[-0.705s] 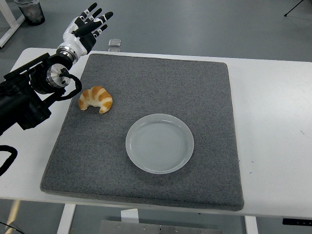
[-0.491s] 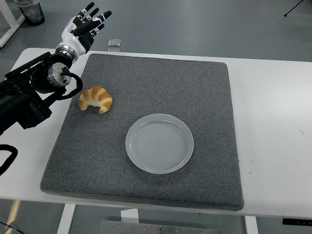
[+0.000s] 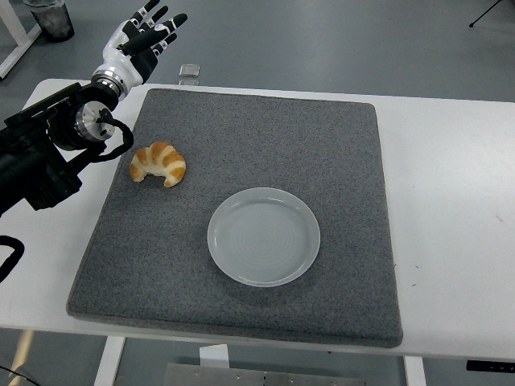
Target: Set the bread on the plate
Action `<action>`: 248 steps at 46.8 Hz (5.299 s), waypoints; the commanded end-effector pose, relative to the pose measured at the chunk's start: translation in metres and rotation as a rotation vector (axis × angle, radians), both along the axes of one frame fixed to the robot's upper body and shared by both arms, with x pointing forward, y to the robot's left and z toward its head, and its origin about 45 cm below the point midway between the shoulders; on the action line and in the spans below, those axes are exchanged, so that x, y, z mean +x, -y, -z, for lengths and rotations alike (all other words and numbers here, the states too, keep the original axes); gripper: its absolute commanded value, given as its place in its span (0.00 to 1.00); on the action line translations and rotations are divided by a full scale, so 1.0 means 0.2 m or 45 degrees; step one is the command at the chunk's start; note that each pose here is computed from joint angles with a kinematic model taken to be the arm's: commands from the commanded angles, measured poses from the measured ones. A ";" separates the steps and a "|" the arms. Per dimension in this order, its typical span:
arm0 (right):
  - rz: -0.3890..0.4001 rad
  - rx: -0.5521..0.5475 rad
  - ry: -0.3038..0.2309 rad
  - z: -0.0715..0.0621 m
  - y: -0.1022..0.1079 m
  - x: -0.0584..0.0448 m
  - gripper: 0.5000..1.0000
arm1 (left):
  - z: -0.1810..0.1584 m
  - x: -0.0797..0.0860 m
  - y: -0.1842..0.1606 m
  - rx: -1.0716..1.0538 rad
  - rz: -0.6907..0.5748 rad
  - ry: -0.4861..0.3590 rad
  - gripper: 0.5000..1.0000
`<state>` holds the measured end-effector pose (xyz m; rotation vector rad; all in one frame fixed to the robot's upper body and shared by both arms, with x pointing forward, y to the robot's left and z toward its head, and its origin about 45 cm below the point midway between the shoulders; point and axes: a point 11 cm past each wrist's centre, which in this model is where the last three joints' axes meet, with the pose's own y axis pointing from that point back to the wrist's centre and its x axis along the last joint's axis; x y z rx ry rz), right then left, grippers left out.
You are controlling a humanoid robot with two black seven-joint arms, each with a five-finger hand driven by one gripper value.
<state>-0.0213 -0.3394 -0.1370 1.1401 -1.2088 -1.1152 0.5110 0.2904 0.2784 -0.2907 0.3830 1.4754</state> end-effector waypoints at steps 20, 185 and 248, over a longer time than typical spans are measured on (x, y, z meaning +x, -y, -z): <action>0.000 0.000 0.000 0.00 0.00 0.00 0.90 | -0.15 -0.02 -0.11 0.490 0.146 0.127 1.00; 0.000 0.000 0.000 0.00 0.00 0.00 0.90 | 0.26 -0.39 -0.16 1.935 0.890 -0.041 0.71; 0.000 0.000 0.000 0.00 0.00 0.00 0.90 | 0.17 -0.35 -0.11 2.007 0.862 0.086 0.00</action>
